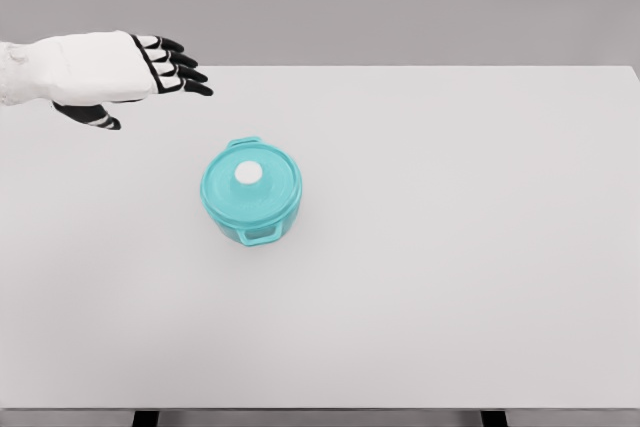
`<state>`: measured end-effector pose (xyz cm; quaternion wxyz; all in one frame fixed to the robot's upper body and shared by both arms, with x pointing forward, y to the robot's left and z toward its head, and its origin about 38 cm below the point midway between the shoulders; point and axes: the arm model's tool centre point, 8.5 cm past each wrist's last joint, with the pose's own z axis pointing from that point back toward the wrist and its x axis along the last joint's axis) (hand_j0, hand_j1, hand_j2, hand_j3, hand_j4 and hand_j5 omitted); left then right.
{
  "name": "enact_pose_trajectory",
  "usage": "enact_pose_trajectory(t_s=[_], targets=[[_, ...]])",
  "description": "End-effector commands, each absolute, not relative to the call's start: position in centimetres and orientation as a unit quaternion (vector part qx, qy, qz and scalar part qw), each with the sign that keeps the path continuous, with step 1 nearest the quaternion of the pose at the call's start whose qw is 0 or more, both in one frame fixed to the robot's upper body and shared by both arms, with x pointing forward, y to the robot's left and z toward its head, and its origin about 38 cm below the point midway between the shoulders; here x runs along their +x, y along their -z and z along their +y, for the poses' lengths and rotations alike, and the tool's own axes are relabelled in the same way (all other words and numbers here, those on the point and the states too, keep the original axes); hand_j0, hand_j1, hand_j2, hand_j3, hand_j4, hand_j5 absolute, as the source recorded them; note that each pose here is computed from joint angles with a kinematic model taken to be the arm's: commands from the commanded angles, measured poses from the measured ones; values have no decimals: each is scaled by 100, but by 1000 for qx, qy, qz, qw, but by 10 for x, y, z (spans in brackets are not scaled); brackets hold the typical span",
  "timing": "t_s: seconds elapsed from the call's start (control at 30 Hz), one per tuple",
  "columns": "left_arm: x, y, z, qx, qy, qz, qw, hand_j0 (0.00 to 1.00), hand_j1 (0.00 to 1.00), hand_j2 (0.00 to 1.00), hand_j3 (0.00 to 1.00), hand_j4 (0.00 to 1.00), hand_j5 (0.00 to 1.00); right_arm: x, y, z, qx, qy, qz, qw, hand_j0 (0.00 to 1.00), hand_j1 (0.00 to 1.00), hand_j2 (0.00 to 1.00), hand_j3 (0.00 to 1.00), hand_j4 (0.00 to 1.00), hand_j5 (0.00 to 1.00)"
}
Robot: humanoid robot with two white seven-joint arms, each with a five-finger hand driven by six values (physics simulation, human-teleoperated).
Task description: Open the lid of the pot with left arm
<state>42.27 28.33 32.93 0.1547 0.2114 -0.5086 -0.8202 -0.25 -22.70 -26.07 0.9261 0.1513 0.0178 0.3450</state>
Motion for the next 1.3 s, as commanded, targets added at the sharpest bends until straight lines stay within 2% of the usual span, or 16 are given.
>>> enact_pose_trajectory(t_s=[0.0, 0.07, 0.4, 0.7, 0.77, 0.93, 1.03, 1.13, 1.27], targets=[[418, -298, 240, 152, 831, -519, 131, 100, 100, 100, 100, 100, 100, -2, 261, -227, 151, -345, 18, 926, 100, 100, 100, 100, 100, 100], [415, -281, 210, 115, 843, -514, 109, 100, 100, 100, 100, 100, 100, -2, 261, -227, 151, -345, 18, 926, 100, 100, 100, 100, 100, 100], [412, -275, 183, 92, 855, -503, 82, 100, 100, 100, 100, 100, 100, -2, 261, -227, 151, -345, 18, 926, 100, 100, 100, 100, 100, 100], [414, -254, 178, 78, 864, -486, 104, 100, 100, 100, 100, 100, 100, -2, 261, -227, 151, -345, 18, 926, 100, 100, 100, 100, 100, 100], [418, -252, 181, 79, 864, -484, 112, 96, 96, 96, 96, 96, 96, -2, 261, -227, 151, -345, 18, 926, 100, 100, 100, 100, 100, 100], [424, -252, 186, 88, 865, -479, 120, 95, 95, 95, 95, 95, 95, -2, 261, -227, 151, -345, 18, 926, 100, 100, 100, 100, 100, 100], [429, -253, 189, 93, 865, -476, 125, 92, 92, 92, 92, 92, 92, -2, 261, -227, 151, -345, 18, 926, 100, 100, 100, 100, 100, 100], [429, -252, 190, 98, 867, -472, 123, 82, 82, 82, 82, 82, 82, -2, 261, -227, 151, -345, 18, 926, 100, 100, 100, 100, 100, 100], [428, -247, 187, 97, 872, -464, 118, 80, 80, 80, 80, 80, 80, -2, 261, -227, 151, -345, 18, 926, 100, 100, 100, 100, 100, 100]])
